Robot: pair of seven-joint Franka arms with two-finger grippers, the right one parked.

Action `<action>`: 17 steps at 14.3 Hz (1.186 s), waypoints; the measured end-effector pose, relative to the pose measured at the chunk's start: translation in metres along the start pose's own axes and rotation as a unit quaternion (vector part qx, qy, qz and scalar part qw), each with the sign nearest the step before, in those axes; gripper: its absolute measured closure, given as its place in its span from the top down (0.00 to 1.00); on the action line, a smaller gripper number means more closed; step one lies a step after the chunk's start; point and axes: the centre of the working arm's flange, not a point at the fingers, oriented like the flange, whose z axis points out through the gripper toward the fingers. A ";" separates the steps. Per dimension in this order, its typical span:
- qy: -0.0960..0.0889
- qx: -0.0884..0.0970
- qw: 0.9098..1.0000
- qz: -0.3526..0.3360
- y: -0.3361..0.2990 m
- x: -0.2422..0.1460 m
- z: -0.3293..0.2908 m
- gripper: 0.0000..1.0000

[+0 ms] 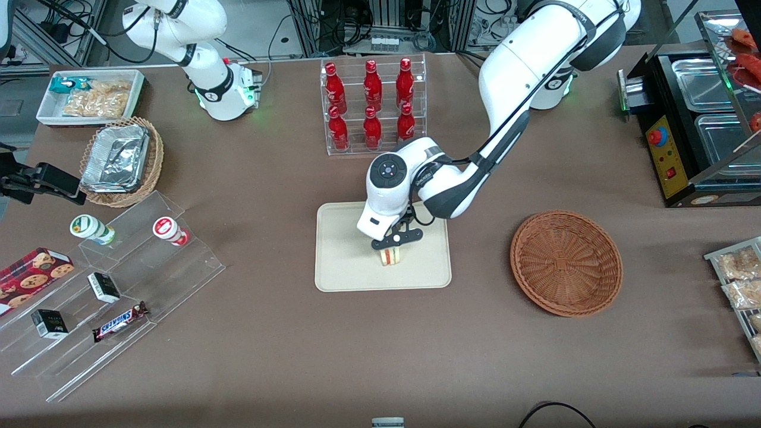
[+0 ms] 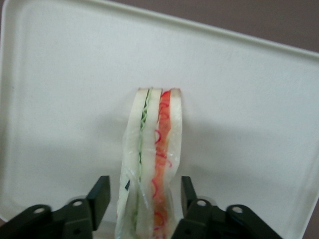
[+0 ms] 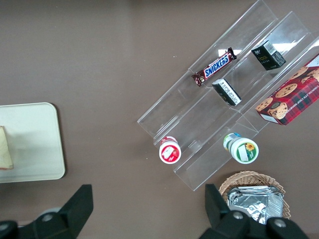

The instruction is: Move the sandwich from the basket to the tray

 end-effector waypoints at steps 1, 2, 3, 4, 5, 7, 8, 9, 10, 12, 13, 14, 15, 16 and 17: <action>0.012 0.000 1.000 -0.002 -0.001 0.008 -0.004 0.81; 0.024 0.000 1.000 -0.007 -0.005 0.020 -0.009 0.90; 0.038 0.000 0.999 -0.017 -0.012 0.036 -0.016 0.99; 0.052 -0.003 0.998 -0.028 -0.017 0.051 -0.029 1.00; 0.068 -0.006 0.997 -0.038 -0.025 0.066 -0.049 1.00; 0.098 0.011 0.993 -0.064 -0.050 0.092 -0.097 1.00; 0.107 0.025 0.991 -0.078 -0.064 0.100 -0.122 1.00; 0.112 0.036 0.988 -0.096 -0.080 0.108 -0.144 1.00; 0.114 0.041 0.986 -0.118 -0.097 0.120 -0.161 1.00; 0.118 0.047 0.981 -0.145 -0.137 0.145 -0.181 1.00; 0.116 0.052 0.981 -0.144 -0.160 0.156 -0.188 1.00; 0.107 0.057 0.984 -0.134 -0.184 0.164 -0.195 1.00; 0.094 0.061 0.986 -0.119 -0.208 0.170 -0.202 1.00; 0.078 0.069 0.989 -0.106 -0.233 0.174 -0.212 1.00; 0.058 0.074 0.991 -0.094 -0.264 0.181 -0.224 1.00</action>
